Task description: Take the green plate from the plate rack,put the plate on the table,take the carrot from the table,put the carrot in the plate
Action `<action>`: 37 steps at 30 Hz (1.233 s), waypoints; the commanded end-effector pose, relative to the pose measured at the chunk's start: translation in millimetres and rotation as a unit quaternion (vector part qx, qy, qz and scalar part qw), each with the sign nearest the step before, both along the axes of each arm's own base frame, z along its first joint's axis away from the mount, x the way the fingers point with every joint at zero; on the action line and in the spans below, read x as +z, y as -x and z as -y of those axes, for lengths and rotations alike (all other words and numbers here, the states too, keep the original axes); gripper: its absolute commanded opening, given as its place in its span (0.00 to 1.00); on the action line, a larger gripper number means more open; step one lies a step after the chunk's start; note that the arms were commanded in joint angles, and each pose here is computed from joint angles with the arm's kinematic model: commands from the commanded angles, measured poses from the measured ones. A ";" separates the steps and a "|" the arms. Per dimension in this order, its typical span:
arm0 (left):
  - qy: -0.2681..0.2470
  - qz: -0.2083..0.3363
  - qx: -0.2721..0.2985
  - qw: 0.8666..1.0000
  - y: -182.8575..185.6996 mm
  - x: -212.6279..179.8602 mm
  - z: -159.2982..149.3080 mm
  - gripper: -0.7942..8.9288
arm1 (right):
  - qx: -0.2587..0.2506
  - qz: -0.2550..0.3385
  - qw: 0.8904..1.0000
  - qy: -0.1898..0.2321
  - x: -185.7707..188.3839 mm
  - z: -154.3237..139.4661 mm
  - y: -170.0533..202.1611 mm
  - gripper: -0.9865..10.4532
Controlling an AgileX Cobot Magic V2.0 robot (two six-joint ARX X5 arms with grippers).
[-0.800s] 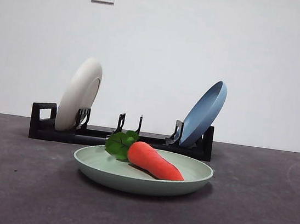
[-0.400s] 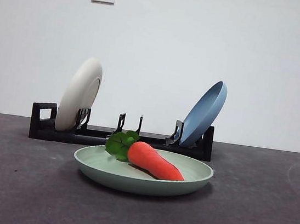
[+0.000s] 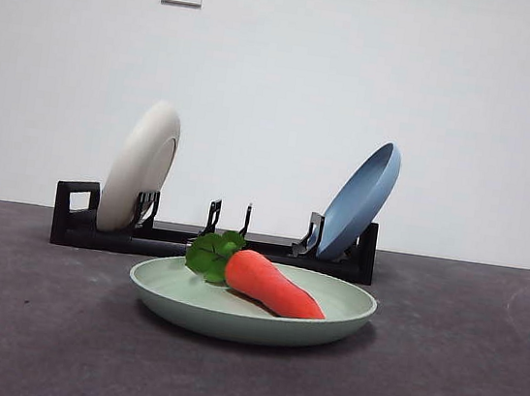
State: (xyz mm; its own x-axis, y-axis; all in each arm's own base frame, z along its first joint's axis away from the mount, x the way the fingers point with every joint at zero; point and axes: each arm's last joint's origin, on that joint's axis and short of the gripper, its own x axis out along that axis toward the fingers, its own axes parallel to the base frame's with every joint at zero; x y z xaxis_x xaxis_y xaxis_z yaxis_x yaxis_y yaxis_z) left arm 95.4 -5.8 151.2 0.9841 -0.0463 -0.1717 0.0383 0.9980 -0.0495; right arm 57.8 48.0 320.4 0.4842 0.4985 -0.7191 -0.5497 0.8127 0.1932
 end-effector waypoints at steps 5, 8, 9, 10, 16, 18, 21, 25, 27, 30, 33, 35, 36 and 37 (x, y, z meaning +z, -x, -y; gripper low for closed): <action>0.007 -0.001 0.005 1.000 -0.6 -3.4 -0.4 0.08 | -0.003 0.000 1.000 -0.002 0.2 -0.1 0.0 0.09; 0.007 -0.001 0.005 1.000 -0.6 -3.4 -0.4 0.08 | -0.003 0.000 1.000 -0.002 0.2 -0.1 0.0 0.09; 0.007 -0.001 0.005 1.000 -0.6 -3.4 -0.4 0.08 | -0.003 0.000 1.000 -0.002 0.2 -0.1 0.0 0.09; 0.007 -0.001 0.005 1.000 -0.6 -3.4 -0.4 0.08 | -0.003 0.000 1.000 -0.002 0.2 -0.1 0.0 0.09; 0.007 -0.001 0.005 1.000 -0.6 -3.4 -0.4 0.08 | -0.003 0.001 1.000 -0.001 0.2 -0.1 -0.1 0.09; 0.007 -0.001 0.005 1.000 -0.6 -3.4 -0.4 0.08 | -0.004 0.002 1.000 -0.001 0.3 0.2 0.0 0.09; 0.007 -0.001 0.005 1.000 -0.6 -3.4 -0.4 0.08 | -0.010 0.013 1.000 -0.006 1.5 4.2 2.9 0.09; 0.007 -0.001 0.005 1.000 -0.6 -3.4 -0.4 0.08 | -0.029 0.058 0.998 -0.006 5.4 10.6 2.4 0.09; 0.007 -0.001 0.005 1.000 -0.6 -3.4 -0.4 0.08 | -0.050 0.110 0.993 -0.017 9.3 15.4 1.1 0.09; 0.007 -0.001 0.005 1.000 -0.6 -3.4 -0.4 0.08 | -0.091 0.193 0.976 -0.035 8.7 23.2 1.8 0.09; 0.007 -0.001 0.005 1.000 -0.6 -3.4 -0.4 0.08 | -0.134 0.254 0.957 -0.044 -3.9 29.6 3.4 0.09; 0.007 -0.001 0.005 1.000 -0.6 -3.4 -0.4 0.08 | -0.155 0.282 0.945 -0.050 -18.6 31.8 2.4 0.09; 0.007 -0.001 0.005 1.000 -0.6 -3.4 -0.4 0.08 | -0.163 0.296 0.940 -0.053 -28.1 32.4 0.9 0.09; 0.007 -0.001 0.005 1.000 -0.6 -3.4 -0.4 0.08 | -0.168 0.307 0.935 -0.056 -37.1 32.8 -0.7 0.09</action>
State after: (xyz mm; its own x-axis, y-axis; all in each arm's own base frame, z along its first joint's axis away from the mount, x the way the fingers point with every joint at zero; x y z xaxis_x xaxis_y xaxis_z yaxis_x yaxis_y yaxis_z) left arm 95.4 -5.8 151.1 0.9840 -0.0459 -0.1721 0.0361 0.9975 -0.0600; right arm 54.6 14.8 295.2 0.9303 0.3059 -0.2025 -0.3062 0.9515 0.0307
